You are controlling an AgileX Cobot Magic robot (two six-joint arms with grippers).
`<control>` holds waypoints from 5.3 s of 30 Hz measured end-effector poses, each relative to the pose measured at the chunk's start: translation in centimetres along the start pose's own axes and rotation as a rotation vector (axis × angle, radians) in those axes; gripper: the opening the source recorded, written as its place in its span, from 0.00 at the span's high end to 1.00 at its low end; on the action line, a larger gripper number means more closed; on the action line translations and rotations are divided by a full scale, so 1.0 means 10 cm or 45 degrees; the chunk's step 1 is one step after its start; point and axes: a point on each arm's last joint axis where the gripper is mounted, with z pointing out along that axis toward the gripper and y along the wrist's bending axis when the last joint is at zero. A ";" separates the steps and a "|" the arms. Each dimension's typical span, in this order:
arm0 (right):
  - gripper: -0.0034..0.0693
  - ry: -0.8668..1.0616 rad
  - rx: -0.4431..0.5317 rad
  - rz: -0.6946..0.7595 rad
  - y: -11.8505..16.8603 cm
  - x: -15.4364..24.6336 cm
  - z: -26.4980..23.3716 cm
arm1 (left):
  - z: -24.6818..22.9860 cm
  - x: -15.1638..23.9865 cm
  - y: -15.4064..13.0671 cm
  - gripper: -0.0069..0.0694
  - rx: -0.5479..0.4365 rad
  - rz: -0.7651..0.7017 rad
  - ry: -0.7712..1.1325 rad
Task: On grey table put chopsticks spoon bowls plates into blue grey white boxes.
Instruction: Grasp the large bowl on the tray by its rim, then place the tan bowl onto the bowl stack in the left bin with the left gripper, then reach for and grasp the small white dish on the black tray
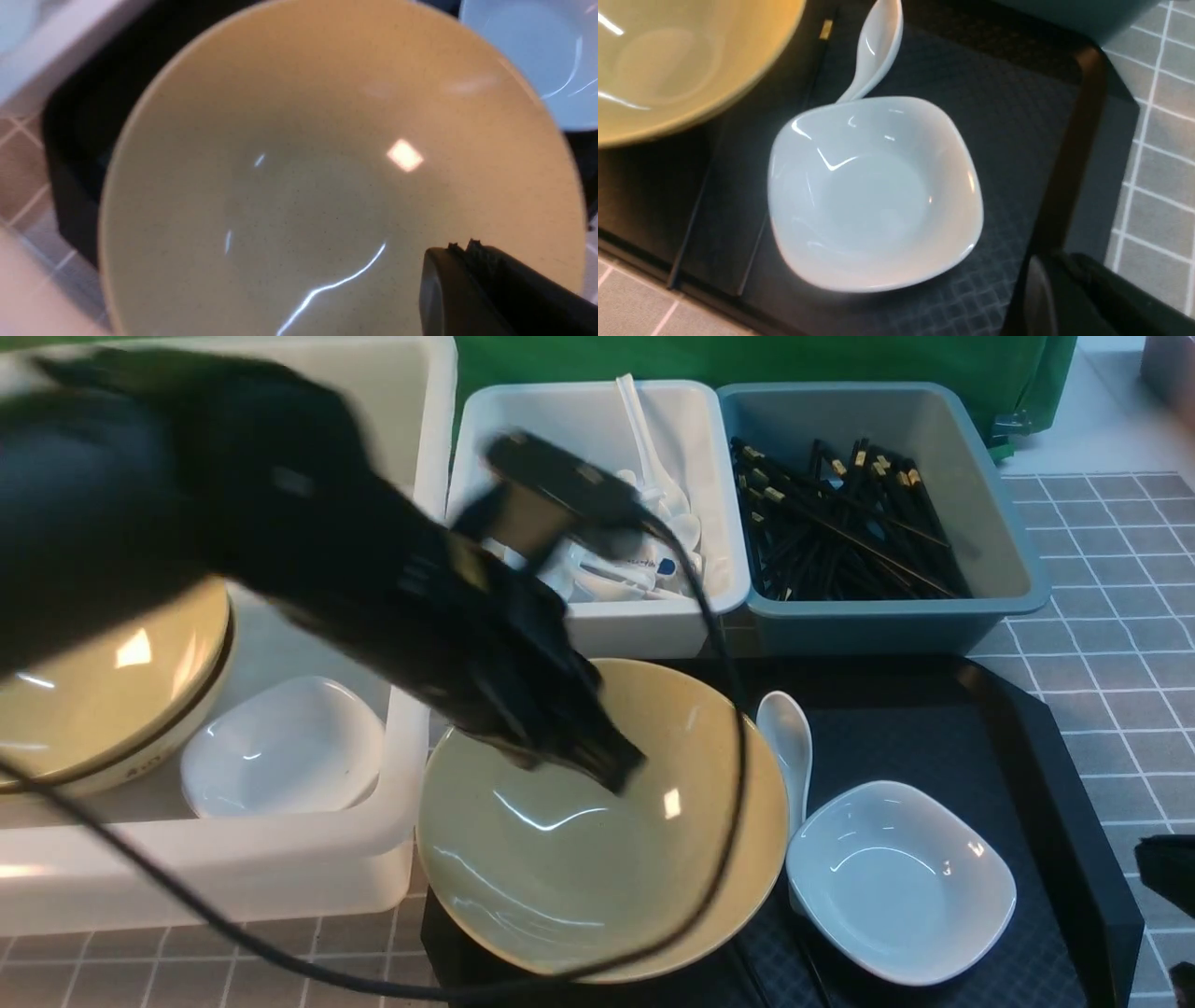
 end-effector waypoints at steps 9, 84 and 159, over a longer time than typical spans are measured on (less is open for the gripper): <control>0.91 -0.019 -0.018 0.019 0.02 -0.01 0.01 | 0.85 -0.14 0.01 0.92 -0.066 0.021 0.140; 0.89 -0.022 -0.036 0.057 0.03 -0.02 0.01 | -2.03 0.87 2.31 0.91 -0.332 -0.884 -0.489; 0.46 0.710 -0.171 -0.034 -0.18 -0.34 1.78 | -1.23 2.63 0.18 0.92 -1.031 -0.592 -0.521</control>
